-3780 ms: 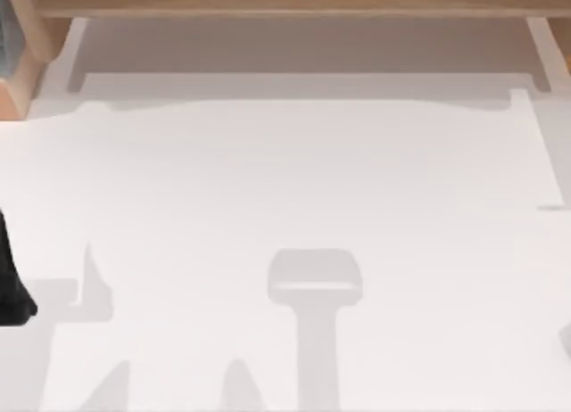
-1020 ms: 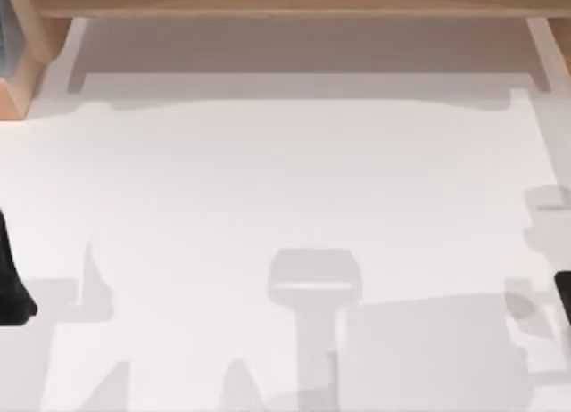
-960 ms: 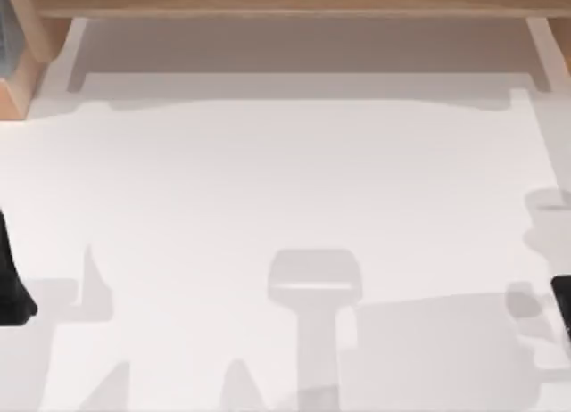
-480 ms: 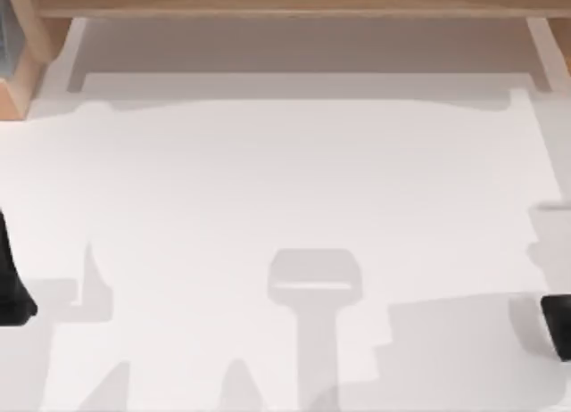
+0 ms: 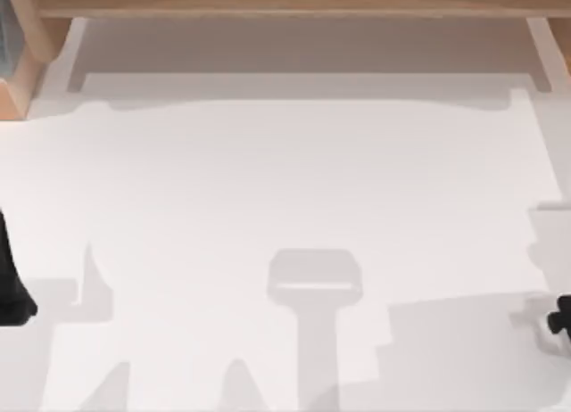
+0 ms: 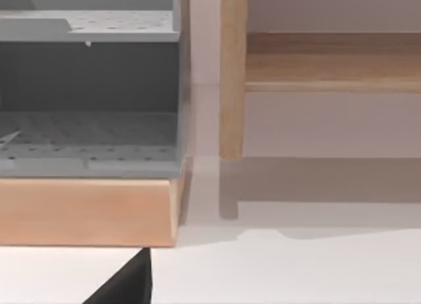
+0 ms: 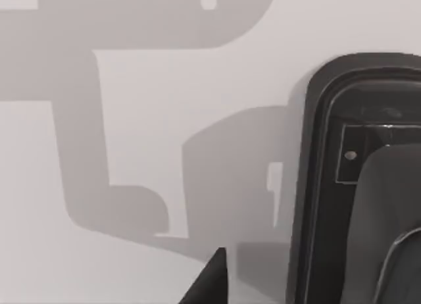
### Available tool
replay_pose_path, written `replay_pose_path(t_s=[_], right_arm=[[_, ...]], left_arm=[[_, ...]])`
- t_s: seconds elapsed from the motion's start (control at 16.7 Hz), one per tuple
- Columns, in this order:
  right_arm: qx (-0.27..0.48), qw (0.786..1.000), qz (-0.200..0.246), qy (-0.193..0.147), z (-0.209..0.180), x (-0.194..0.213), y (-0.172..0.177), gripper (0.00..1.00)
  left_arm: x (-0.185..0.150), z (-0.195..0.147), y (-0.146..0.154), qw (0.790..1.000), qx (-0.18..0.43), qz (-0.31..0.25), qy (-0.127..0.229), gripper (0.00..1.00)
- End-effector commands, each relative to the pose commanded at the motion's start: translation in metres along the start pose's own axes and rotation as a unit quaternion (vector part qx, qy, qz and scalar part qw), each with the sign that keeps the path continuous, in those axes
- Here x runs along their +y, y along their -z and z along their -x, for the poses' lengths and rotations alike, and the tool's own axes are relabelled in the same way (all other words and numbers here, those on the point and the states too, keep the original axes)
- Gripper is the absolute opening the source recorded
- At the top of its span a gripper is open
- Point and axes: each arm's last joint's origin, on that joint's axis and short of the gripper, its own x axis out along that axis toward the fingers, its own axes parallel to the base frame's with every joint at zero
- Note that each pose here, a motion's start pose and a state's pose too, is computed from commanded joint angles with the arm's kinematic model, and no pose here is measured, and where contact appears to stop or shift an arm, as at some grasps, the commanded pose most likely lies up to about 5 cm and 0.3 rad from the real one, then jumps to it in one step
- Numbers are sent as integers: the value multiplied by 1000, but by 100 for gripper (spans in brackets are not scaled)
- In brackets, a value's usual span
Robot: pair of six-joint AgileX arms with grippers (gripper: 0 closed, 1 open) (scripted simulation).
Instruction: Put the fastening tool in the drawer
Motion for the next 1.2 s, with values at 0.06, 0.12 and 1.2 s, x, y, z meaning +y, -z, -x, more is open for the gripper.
replay_pose_path(t_s=[0.06, 0.12, 1.2], right_arm=[[0, 1000, 0, 0, 0, 0, 0, 40], [0, 1000, 0, 0, 0, 0, 0, 32], [4, 1000, -1, 1, 18, 0, 0, 0]], left_arm=[[0, 0, 0, 1000, 0, 0, 0, 100], [0, 0, 0, 1000, 0, 0, 0, 100], [0, 0, 0, 1000, 0, 0, 0, 100]])
